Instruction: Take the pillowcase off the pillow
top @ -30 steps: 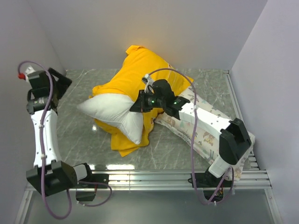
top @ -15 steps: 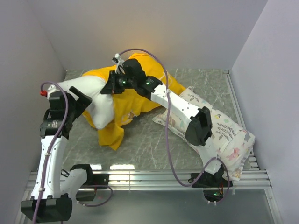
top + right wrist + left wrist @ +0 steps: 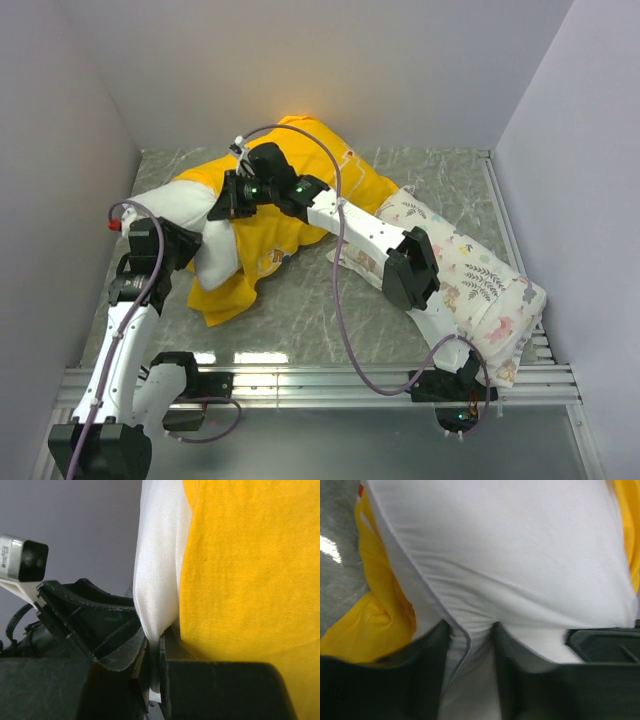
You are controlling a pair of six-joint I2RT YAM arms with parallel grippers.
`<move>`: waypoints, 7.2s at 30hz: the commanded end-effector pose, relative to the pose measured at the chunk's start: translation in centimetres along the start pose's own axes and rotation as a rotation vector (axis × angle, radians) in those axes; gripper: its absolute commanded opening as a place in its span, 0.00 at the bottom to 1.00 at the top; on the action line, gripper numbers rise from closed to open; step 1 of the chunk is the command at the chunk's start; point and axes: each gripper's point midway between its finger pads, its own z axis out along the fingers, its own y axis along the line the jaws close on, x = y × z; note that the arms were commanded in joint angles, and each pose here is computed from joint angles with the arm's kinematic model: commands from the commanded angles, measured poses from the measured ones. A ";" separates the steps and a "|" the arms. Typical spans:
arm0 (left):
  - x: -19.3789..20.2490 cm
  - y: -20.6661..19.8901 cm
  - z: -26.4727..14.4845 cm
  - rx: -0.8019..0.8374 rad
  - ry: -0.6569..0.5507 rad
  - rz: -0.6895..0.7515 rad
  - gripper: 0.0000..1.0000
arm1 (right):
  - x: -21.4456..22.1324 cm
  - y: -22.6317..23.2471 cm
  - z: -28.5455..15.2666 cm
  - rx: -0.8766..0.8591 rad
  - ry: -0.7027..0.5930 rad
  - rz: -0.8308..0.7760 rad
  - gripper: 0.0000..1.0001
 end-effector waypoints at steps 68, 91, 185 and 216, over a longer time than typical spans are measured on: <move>-6.5 -1.2 -8.2 -0.022 -0.204 0.109 0.00 | -11.8 -29.9 -27.2 1.110 -0.445 0.047 0.00; 1.0 -6.8 -0.4 0.136 0.089 0.269 0.93 | -4.8 -28.8 -19.2 1.023 -0.249 -0.067 0.00; -2.2 1.1 7.0 -0.162 0.069 0.189 0.00 | 10.4 -9.3 -18.6 0.667 -0.214 -0.291 0.77; -2.4 0.5 5.9 -0.156 0.030 0.242 0.00 | 2.4 -20.2 -15.4 0.952 -0.396 -0.307 0.00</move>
